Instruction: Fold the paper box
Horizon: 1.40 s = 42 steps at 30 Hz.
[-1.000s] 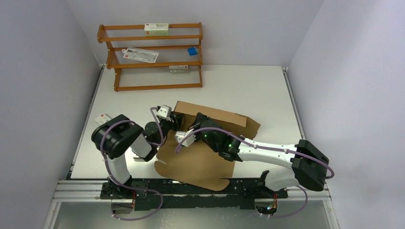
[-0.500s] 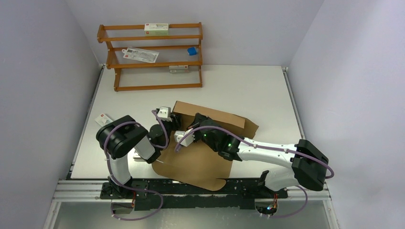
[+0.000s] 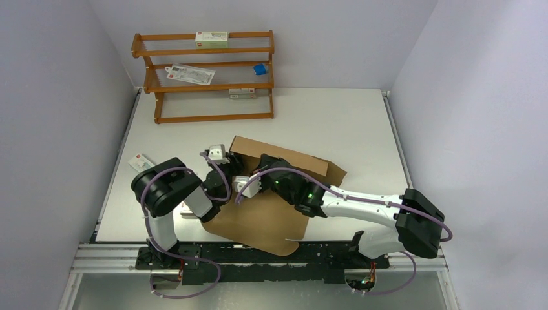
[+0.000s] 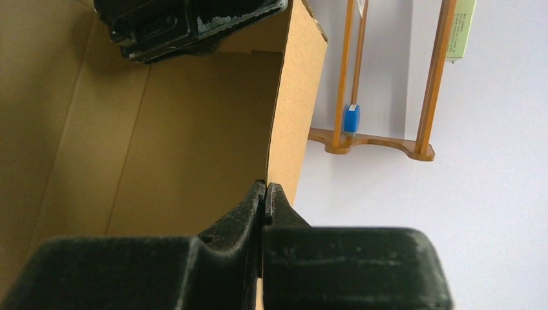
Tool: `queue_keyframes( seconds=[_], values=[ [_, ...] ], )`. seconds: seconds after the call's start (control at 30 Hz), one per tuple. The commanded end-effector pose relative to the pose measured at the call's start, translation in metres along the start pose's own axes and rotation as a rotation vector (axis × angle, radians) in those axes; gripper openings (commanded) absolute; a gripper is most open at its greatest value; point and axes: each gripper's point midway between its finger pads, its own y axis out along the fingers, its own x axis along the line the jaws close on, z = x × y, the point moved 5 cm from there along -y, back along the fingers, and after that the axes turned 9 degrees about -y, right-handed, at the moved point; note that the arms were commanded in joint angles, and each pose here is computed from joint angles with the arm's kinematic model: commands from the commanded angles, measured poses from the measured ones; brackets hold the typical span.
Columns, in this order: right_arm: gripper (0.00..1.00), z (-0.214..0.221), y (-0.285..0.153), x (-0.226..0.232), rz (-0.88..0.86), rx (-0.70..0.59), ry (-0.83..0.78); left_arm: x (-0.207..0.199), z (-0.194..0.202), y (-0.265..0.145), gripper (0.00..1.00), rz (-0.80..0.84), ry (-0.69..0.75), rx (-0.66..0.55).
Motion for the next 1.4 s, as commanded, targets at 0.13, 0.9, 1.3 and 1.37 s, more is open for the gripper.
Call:
queue_keyframes(
  seconds=[0.13, 0.9, 1.3, 1.37],
  values=[
    [0.00, 0.000, -0.001, 0.029, -0.128, 0.018, 0.063, 0.008, -0.048, 0.011, 0.57, -0.209, -0.258, -0.217],
    [0.23, 0.002, 0.011, 0.013, -0.020, 0.067, 0.210, 0.002, -0.020, -0.002, 0.19, 0.034, -0.028, -0.069],
    [0.50, 0.013, -0.027, -0.015, 0.139, 0.010, 0.454, 0.003, -0.006, -0.001, 0.13, 0.098, 0.131, 0.073],
    [0.52, 0.014, -0.036, -0.020, 0.182, -0.009, 0.516, -0.002, -0.007, 0.000, 0.13, 0.109, 0.163, 0.100]
  ],
)
